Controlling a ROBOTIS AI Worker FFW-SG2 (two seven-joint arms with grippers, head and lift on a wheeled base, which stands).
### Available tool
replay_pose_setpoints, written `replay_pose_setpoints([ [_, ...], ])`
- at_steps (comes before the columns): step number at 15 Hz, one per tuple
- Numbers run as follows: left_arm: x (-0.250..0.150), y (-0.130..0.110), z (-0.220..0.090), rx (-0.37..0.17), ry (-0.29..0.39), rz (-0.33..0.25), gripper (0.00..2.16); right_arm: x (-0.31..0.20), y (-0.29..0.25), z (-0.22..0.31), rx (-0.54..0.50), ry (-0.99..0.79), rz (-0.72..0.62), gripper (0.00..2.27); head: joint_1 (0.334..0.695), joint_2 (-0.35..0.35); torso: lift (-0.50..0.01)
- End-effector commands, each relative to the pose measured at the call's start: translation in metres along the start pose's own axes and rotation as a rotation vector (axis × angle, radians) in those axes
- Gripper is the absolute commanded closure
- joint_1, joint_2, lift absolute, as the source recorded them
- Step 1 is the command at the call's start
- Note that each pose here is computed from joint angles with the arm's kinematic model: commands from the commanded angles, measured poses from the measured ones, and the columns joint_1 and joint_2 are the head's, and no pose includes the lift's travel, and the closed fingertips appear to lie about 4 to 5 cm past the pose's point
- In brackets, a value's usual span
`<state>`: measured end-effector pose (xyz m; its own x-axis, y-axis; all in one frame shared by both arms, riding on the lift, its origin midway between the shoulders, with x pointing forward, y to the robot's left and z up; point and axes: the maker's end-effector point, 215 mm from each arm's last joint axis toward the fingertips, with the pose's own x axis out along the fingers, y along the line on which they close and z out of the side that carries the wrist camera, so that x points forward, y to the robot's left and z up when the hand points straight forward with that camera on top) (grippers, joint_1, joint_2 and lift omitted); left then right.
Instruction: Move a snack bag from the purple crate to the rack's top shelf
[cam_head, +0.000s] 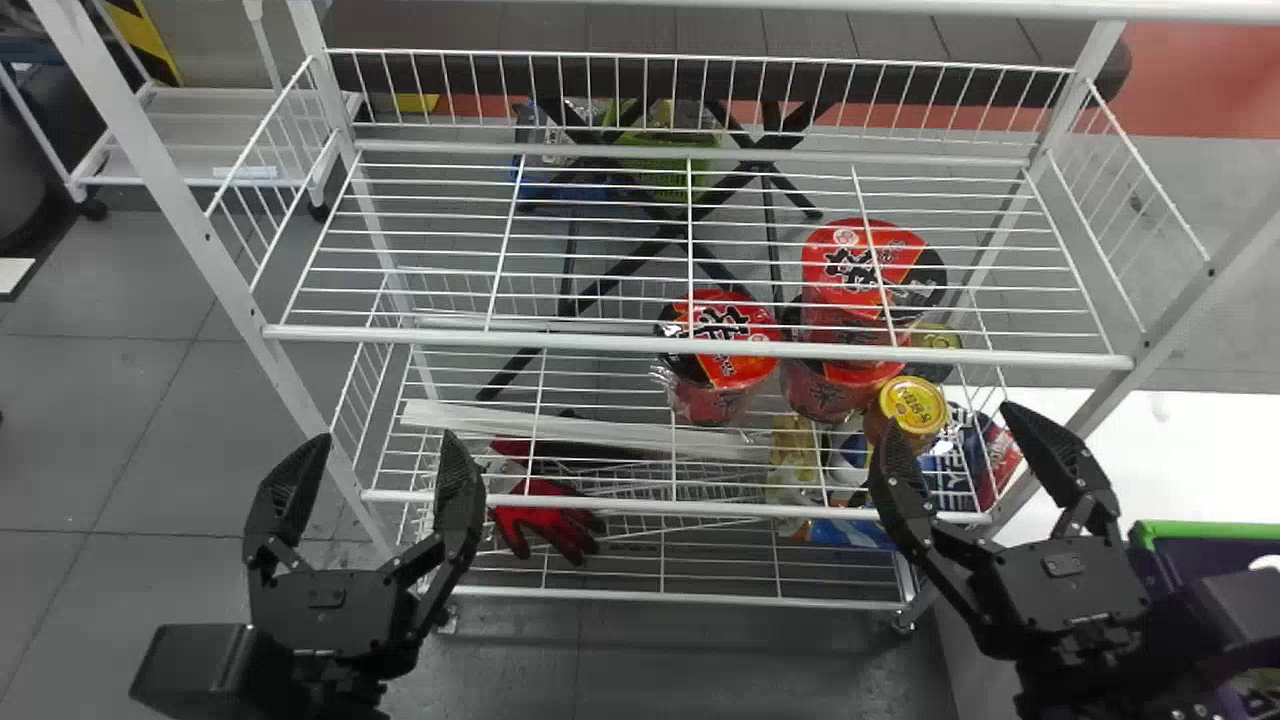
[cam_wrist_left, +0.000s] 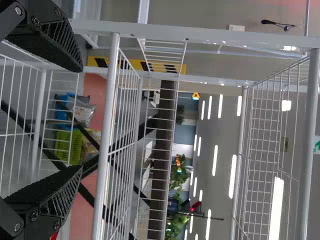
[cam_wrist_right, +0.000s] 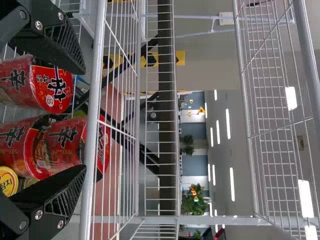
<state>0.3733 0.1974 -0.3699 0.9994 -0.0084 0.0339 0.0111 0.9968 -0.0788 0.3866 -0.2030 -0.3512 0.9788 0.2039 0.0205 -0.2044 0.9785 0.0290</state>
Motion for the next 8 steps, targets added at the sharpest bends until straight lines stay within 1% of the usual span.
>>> replay_pose_setpoints([
  [1, -0.0005, 0.0, -0.0004, -0.001, 0.001, 0.001, 0.14, -0.0012, -0.0019, 0.0022, 0.016, -0.002, -0.001, 0.16, 0.695, -0.009, -0.414],
  [8, -0.0007, -0.0007, -0.0004, -0.002, 0.0, 0.0, 0.14, -0.0033, -0.0027, 0.0051, 0.02, -0.003, -0.004, 0.16, 0.695, -0.014, -0.442],
])
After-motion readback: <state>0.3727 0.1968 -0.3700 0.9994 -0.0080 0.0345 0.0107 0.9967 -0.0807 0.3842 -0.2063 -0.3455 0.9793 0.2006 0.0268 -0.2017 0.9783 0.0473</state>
